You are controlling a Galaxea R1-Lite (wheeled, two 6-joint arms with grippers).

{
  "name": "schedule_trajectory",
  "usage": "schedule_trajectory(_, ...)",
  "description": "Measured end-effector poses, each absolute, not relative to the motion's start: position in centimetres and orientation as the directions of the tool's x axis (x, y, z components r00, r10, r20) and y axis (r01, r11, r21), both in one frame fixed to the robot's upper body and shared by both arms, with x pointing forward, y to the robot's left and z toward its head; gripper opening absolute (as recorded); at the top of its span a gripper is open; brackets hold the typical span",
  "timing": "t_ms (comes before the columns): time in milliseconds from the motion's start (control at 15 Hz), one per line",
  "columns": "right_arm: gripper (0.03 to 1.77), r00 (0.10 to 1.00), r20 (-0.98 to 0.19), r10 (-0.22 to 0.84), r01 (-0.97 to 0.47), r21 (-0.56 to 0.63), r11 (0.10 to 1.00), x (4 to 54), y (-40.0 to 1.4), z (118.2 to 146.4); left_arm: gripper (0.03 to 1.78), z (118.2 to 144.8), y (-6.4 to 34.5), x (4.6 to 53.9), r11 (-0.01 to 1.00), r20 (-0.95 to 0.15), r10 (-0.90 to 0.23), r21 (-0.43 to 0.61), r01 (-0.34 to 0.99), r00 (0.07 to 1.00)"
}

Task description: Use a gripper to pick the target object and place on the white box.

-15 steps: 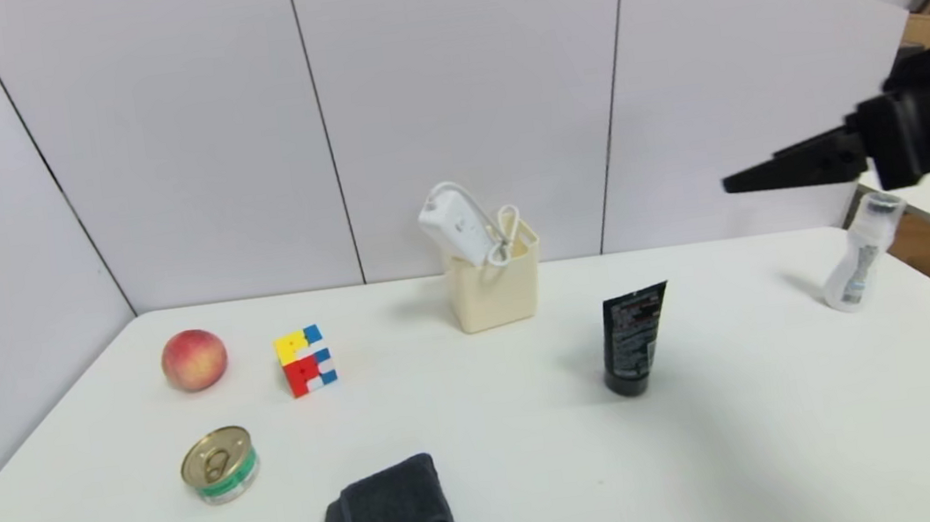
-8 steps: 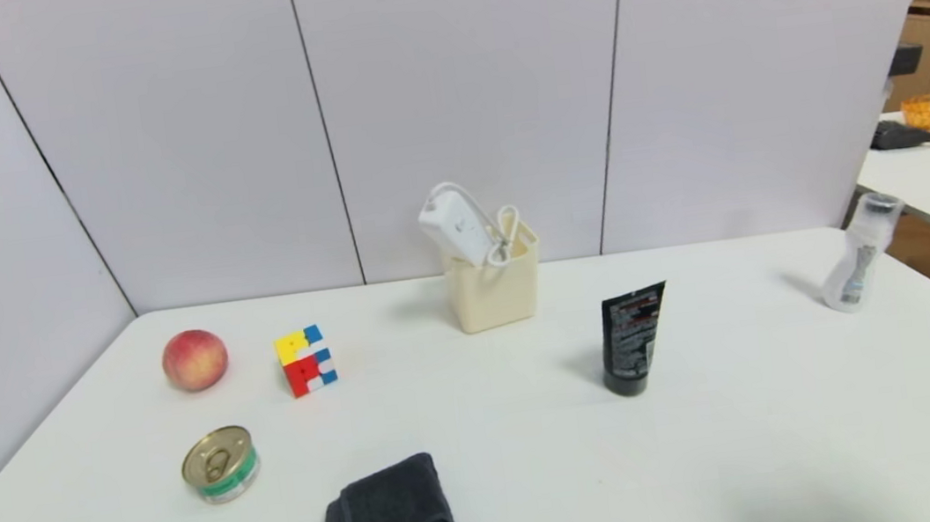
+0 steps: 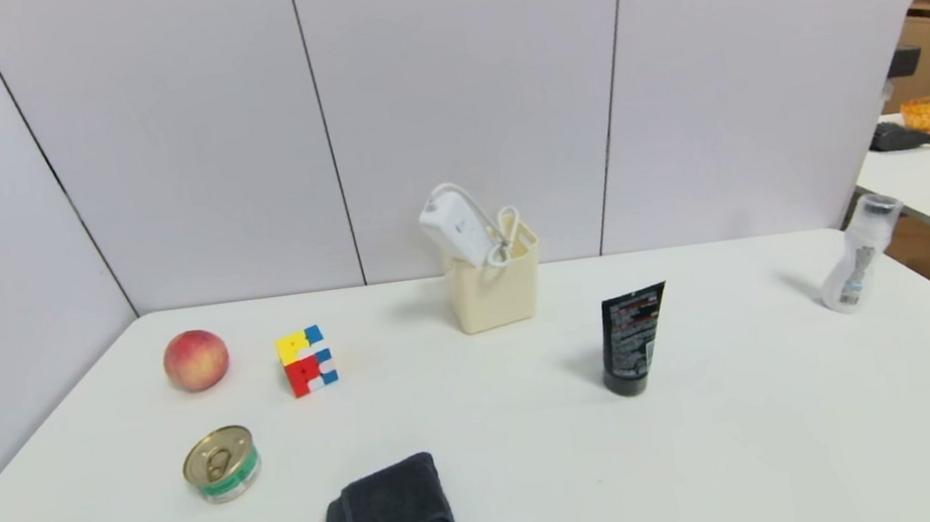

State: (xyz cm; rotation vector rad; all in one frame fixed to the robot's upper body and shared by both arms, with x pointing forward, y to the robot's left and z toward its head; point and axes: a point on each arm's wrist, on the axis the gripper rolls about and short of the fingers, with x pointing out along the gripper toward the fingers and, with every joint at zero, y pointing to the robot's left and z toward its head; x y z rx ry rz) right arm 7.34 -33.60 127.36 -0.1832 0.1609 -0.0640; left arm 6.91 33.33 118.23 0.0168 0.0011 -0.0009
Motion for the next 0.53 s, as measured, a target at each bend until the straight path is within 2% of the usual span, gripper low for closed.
schedule_trajectory(533, 1.69, 0.998, -0.061, -0.036, 0.018, -0.273, 0.962, 6.5, -33.7, 120.2, 1.69, 118.2, 33.3, 6.9, 1.000, -0.001, 0.000, 0.016, 0.000, 1.000)
